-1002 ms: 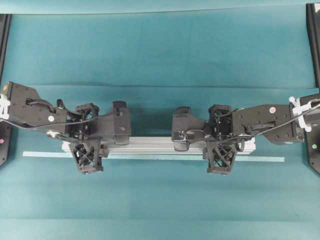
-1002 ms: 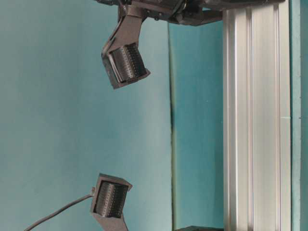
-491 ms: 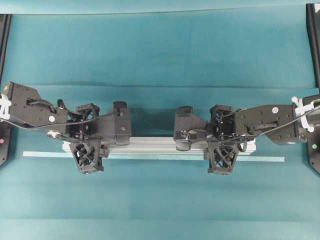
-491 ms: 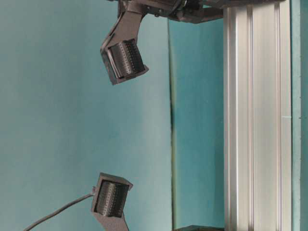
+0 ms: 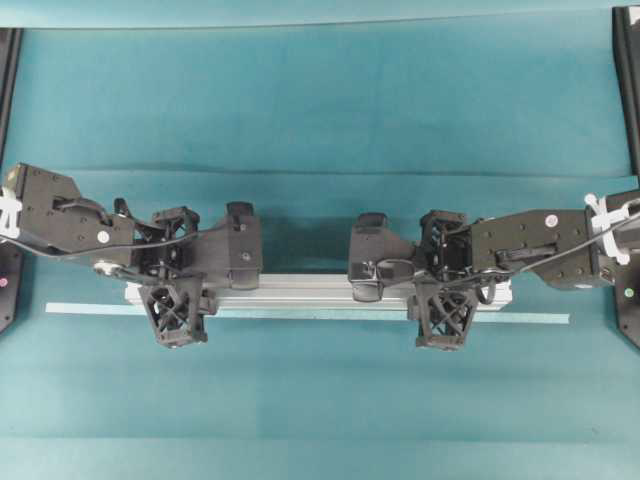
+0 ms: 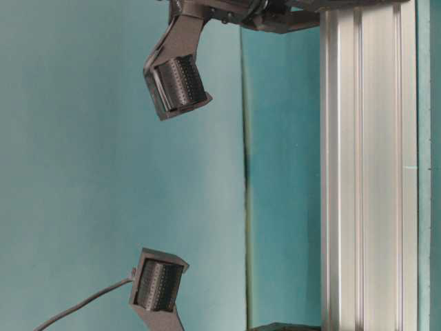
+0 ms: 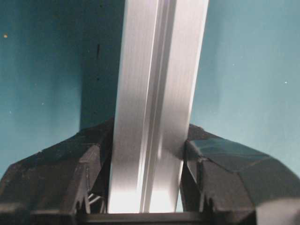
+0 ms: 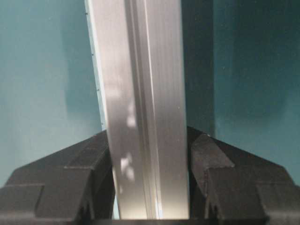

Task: Lift the metal rail with both hands.
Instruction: 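Set the rail down beside the pale strip, still gripped, then open both grippers and lift them off the rail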

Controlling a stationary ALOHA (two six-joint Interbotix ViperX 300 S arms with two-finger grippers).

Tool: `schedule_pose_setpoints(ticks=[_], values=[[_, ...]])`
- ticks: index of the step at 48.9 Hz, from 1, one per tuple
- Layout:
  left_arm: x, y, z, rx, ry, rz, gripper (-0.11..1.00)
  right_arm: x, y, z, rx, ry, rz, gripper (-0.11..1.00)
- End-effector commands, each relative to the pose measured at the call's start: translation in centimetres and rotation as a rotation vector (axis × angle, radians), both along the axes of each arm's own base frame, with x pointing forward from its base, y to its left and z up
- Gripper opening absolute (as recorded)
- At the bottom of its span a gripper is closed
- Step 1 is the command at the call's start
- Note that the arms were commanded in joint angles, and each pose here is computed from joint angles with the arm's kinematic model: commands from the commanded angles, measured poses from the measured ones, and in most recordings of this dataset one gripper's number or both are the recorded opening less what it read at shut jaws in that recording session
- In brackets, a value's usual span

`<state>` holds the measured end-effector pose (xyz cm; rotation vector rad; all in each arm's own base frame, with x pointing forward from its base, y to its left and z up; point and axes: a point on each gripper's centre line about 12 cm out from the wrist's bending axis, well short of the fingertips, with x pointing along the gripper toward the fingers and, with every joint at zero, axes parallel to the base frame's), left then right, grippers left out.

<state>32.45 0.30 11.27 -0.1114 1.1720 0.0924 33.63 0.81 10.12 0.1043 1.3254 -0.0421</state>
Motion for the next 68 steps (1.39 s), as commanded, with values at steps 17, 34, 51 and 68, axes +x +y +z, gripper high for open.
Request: schedule_pose_setpoints(ticks=[17, 34, 51, 68], values=[[0.2, 1.0, 0.4, 0.033, -0.024, -0.046, 0.36, 0.4, 1.1, -0.1, 0.019, -0.025, -0.014, 0.38], [0.1, 0.9, 0.4, 0.031, -0.021, -0.046, 0.37, 0.6, 1.2, 0.1, 0.035, -0.024, -0.03, 0.46], [0.2, 0.7, 0.7, 0.04, -0.03, -0.071, 0.97, 0.4, 1.2, 0.2, 0.036, -0.013, -0.034, 0.95], [0.1, 0.6, 3.3, 0.046, -0.096, -0.076, 0.96, 0.6, -0.2, 2.7, 0.006, -0.054, -0.037, 0.95]])
